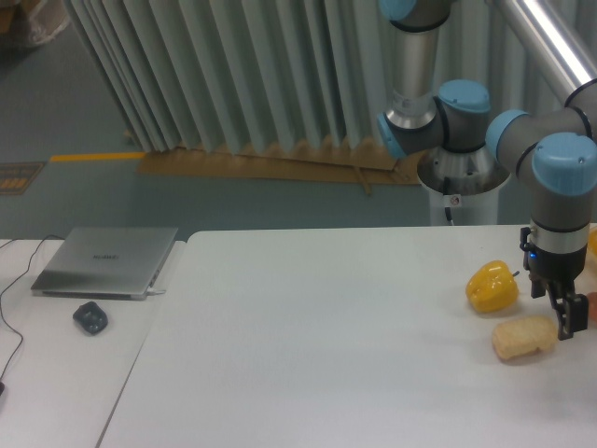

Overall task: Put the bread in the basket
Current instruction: 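Lower the gripper onto the bread roll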

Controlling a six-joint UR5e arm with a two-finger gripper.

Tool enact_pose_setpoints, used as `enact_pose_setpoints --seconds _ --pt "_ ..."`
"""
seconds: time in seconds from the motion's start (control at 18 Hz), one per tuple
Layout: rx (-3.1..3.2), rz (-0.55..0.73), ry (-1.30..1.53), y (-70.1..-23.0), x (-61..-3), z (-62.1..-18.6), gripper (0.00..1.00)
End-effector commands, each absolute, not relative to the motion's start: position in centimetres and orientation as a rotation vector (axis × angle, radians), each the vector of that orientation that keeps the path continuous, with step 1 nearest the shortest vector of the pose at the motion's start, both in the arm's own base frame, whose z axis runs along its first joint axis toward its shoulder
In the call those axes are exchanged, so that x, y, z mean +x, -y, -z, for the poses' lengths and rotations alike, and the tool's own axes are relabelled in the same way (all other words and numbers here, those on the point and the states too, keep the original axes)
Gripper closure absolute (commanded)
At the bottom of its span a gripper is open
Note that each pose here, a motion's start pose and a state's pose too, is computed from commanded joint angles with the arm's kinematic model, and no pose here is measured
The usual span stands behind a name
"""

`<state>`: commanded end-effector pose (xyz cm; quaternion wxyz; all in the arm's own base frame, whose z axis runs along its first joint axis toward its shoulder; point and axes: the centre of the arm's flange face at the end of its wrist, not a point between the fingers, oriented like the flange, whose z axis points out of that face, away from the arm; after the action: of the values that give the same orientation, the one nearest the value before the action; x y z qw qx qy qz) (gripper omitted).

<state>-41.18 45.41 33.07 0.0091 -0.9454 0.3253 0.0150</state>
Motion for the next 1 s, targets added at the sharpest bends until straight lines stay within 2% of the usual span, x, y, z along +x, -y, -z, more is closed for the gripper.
enact_pose_setpoints --seconds 0.33,1.0 --pt "-2.965 0.016 -1.000 -46.4 -40.1 -30.7 0.00" --pt "-2.940 -0.039 -1.042 -47.4 -40.4 -30.9 0.00"
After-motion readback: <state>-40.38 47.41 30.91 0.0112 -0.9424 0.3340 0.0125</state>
